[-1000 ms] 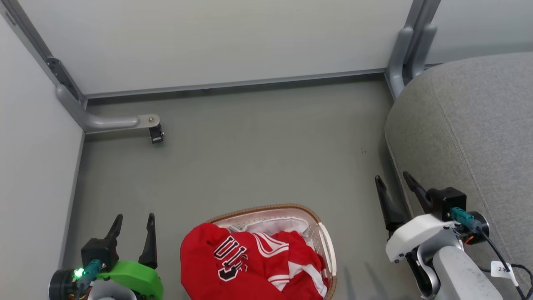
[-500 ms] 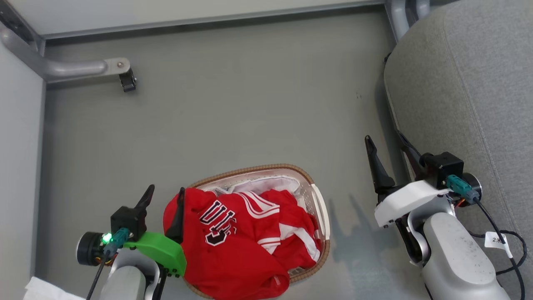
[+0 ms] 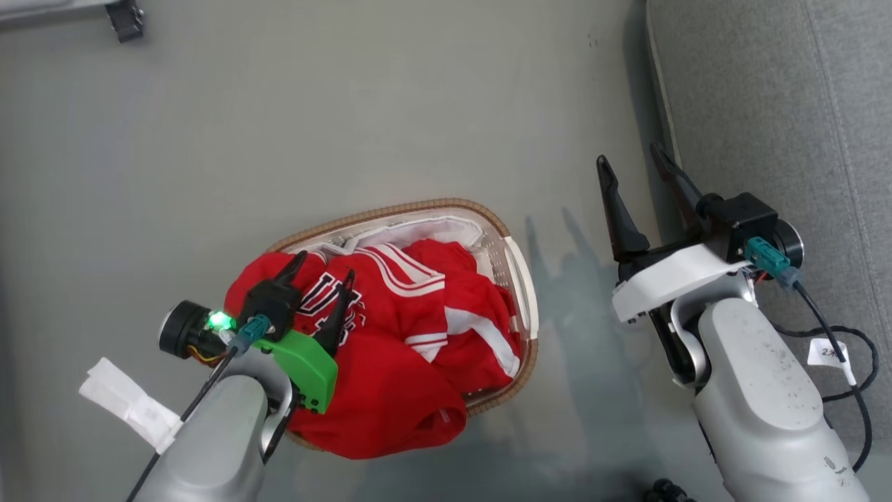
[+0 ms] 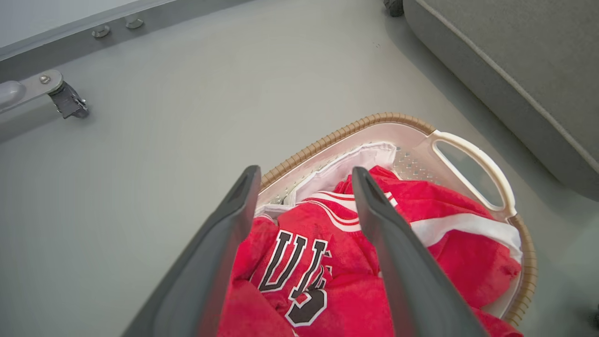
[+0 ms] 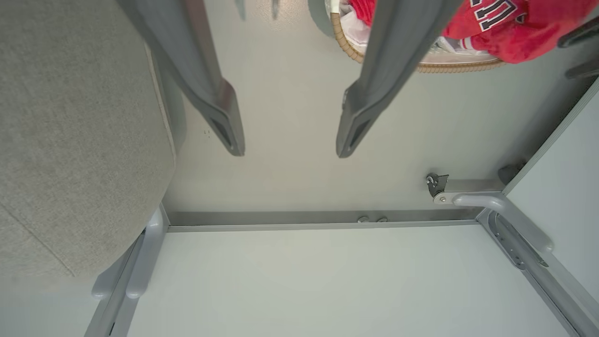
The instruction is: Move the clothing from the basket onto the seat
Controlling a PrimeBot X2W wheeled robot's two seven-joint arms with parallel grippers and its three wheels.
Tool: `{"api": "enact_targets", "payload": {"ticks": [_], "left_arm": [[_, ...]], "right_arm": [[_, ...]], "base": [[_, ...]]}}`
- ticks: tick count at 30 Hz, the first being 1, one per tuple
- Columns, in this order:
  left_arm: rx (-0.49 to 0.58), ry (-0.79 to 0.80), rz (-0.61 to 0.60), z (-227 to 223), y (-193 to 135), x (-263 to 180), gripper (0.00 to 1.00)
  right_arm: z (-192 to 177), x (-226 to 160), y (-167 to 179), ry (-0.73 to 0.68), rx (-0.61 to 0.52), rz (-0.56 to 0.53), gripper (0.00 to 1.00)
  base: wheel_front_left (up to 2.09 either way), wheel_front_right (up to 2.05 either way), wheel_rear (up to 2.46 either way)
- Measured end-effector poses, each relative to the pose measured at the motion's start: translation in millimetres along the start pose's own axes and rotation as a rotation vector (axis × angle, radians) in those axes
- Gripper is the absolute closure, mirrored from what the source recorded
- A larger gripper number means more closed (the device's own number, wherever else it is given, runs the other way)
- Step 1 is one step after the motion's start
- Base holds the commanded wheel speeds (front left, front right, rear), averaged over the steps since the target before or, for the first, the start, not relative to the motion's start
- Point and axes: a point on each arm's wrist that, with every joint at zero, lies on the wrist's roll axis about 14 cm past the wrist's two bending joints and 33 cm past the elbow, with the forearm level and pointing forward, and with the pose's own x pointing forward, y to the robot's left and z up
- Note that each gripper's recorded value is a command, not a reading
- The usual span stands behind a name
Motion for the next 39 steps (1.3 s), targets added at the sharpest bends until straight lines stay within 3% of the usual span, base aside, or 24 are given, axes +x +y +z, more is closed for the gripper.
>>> {"api": "enact_targets", "payload": {"ticks": [13, 23, 32, 39], "left_arm": [[0.114, 0.251, -0.148, -85, -2, 43, 0.00], [0.141, 0.384, -0.137, -134, 13, 61, 0.00], [0.242, 0.427, -0.095, -148, 24, 67, 0.00], [0.293, 0.514, -0.144, -163, 18, 58, 0.00]], "right_arm": [[-52, 13, -24, 0.089, 0.040, -0.047, 0.00], [-83, 3, -47, 0.159, 0.060, -0.111, 0.00], [-96, -2, -52, 0.192, 0.060, -0.126, 0.00], [-97, -3, -46, 0.200, 0.072, -0.111, 0.00]], "base": [[0.00, 0.00, 0.00], [0.00, 0.00, 0.00], [0.00, 0.00, 0.00], [0.00, 0.00, 0.00]]}}
